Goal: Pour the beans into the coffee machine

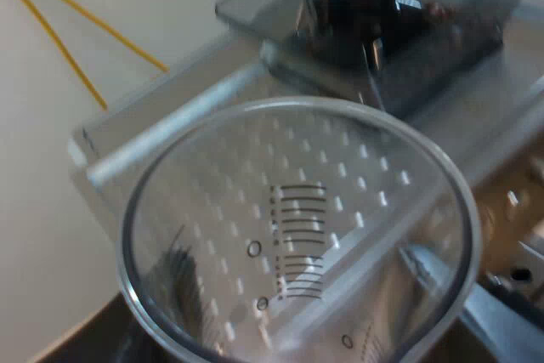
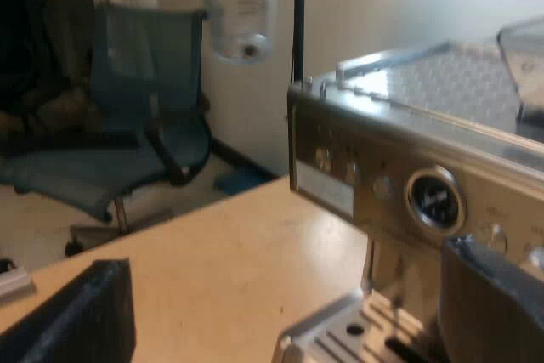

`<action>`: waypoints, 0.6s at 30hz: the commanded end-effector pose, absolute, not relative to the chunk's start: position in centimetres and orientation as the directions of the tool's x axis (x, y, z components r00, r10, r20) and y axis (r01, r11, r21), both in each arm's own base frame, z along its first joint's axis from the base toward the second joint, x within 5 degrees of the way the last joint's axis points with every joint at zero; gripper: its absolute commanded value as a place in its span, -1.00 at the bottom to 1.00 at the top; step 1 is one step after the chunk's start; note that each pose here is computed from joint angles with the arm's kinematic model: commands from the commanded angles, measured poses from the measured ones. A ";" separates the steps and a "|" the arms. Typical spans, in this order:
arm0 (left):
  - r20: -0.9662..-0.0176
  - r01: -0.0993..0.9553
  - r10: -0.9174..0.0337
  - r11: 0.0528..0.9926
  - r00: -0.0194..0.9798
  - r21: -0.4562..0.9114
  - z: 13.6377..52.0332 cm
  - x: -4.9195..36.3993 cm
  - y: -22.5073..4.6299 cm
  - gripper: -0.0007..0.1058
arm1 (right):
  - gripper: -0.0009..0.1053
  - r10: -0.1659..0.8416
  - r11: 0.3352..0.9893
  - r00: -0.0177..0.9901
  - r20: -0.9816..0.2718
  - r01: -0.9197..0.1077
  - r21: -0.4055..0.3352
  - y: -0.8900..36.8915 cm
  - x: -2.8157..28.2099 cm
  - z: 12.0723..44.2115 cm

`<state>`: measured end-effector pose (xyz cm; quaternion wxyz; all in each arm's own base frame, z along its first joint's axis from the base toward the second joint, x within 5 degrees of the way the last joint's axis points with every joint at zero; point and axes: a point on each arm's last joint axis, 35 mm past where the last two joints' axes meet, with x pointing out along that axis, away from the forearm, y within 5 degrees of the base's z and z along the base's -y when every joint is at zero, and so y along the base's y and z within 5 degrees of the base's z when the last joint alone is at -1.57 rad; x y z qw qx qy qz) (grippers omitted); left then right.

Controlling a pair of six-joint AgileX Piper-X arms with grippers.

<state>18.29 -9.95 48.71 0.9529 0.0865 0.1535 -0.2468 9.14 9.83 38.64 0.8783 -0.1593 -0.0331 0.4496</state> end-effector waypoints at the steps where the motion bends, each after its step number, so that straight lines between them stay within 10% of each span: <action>1: -0.313 0.473 -0.438 0.880 0.843 0.042 47.8 16.4 -8.9 -0.76 | 0.48 0.812 0.522 0.573 -0.106 -0.796 -0.307 9.6 8.8 38.7; 18: -0.328 0.389 -0.402 0.915 0.855 -0.107 36.8 10.7 -5.6 -0.76 | 0.48 0.830 0.356 0.398 -0.390 -0.917 -0.178 13.8 12.3 33.8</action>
